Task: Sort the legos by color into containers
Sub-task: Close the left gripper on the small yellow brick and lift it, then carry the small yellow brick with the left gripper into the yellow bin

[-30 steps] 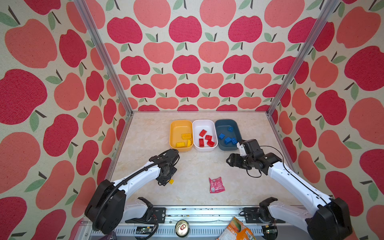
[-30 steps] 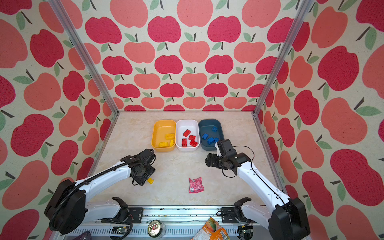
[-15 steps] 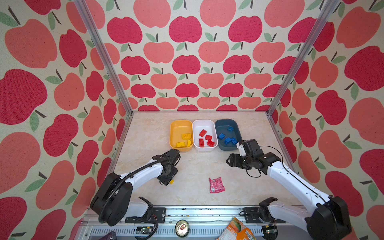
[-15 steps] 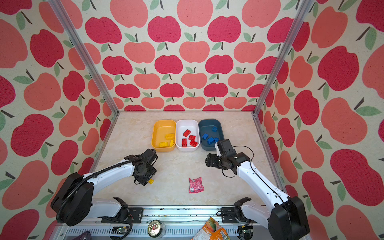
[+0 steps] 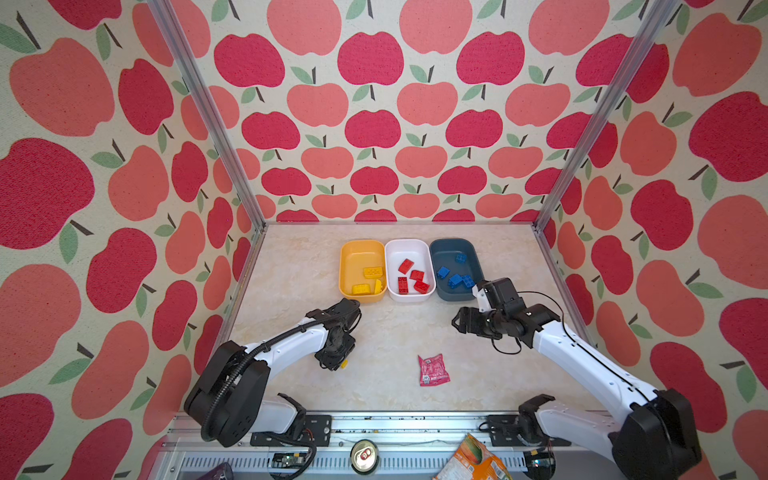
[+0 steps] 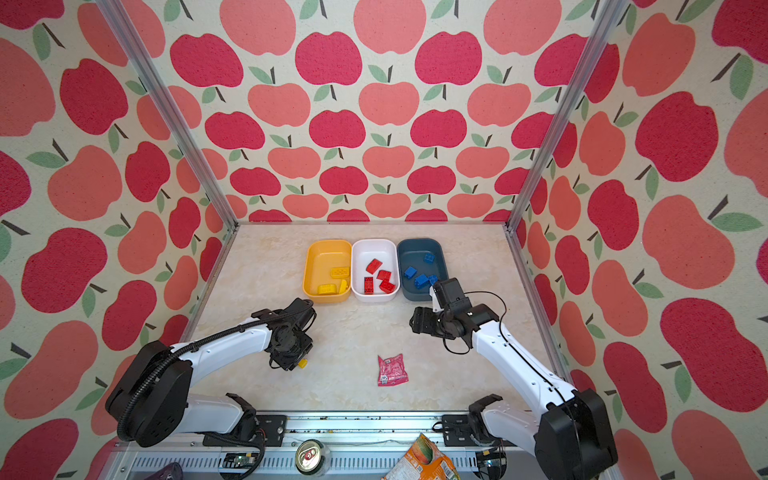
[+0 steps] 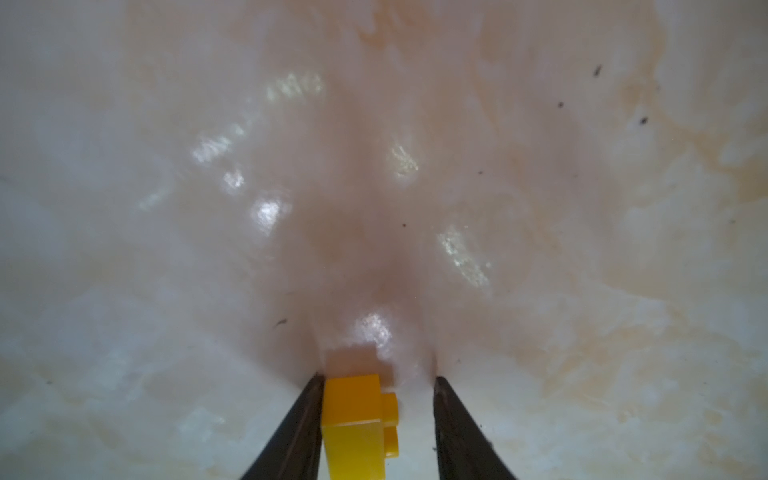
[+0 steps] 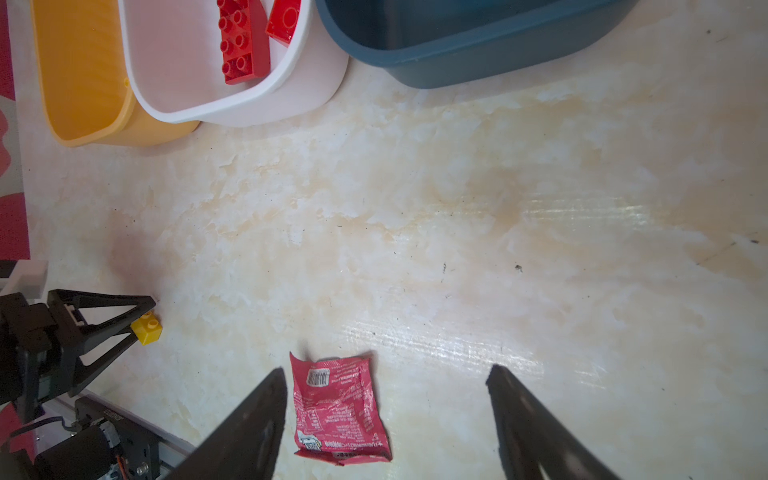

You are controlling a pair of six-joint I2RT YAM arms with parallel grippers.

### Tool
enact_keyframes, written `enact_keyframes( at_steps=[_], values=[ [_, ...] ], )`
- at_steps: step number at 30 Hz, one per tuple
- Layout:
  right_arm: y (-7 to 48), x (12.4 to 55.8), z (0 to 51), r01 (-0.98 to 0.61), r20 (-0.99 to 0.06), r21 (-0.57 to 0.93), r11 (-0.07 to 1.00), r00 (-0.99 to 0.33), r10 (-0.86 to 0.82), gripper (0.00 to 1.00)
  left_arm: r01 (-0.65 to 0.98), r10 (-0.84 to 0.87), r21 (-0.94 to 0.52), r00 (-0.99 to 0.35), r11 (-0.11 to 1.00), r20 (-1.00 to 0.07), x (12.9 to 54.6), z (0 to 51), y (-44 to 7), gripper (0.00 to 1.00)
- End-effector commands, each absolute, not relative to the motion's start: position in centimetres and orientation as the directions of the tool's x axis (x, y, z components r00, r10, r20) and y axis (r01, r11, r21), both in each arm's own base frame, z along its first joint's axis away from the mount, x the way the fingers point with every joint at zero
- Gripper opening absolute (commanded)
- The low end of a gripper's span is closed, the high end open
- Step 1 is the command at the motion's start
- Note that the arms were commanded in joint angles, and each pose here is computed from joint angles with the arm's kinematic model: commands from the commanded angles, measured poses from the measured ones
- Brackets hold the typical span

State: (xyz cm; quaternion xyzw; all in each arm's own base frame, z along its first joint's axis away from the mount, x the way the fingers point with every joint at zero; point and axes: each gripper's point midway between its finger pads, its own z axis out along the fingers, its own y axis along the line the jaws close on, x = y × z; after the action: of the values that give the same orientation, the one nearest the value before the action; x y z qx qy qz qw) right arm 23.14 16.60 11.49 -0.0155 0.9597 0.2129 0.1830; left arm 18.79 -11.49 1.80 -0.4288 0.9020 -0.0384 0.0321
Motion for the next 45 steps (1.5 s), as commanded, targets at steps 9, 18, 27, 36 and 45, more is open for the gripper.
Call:
enact_keyframes(
  at_steps=[9, 18, 27, 36, 45],
  values=[
    [16.7, 23.3, 12.0, -0.116, -0.370, 0.410, 0.905, -0.928, 0.049, 0.78, -0.776, -0.779, -0.088, -0.626, 0.625, -0.013, 18.6, 1.8, -11.7, 0.26],
    [16.6, 23.2, 12.3, -0.117, -0.378, 0.412, 0.904, -0.924, 0.053, 0.79, -0.766, -0.771, -0.098, -0.636, 0.636, -0.034, 18.8, 2.4, -11.6, 0.17],
    [16.5, 23.1, 12.4, -0.115, -0.382, 0.414, 0.903, -0.922, 0.058, 0.78, -0.733, -0.745, -0.133, -0.659, 0.667, -0.102, 20.5, 4.8, -11.6, 0.14],
    [16.4, 23.1, 12.7, -0.117, -0.391, 0.416, 0.902, -0.918, 0.061, 0.78, -0.650, -0.678, -0.196, -0.702, 0.735, -0.217, 25.1, 9.2, -11.7, 0.13],
    [16.4, 23.2, 12.9, -0.117, -0.395, 0.415, 0.902, -0.917, 0.063, 0.78, -0.484, -0.520, -0.191, -0.774, 0.854, -0.362, 31.3, 13.7, -12.3, 0.13]
  ],
)
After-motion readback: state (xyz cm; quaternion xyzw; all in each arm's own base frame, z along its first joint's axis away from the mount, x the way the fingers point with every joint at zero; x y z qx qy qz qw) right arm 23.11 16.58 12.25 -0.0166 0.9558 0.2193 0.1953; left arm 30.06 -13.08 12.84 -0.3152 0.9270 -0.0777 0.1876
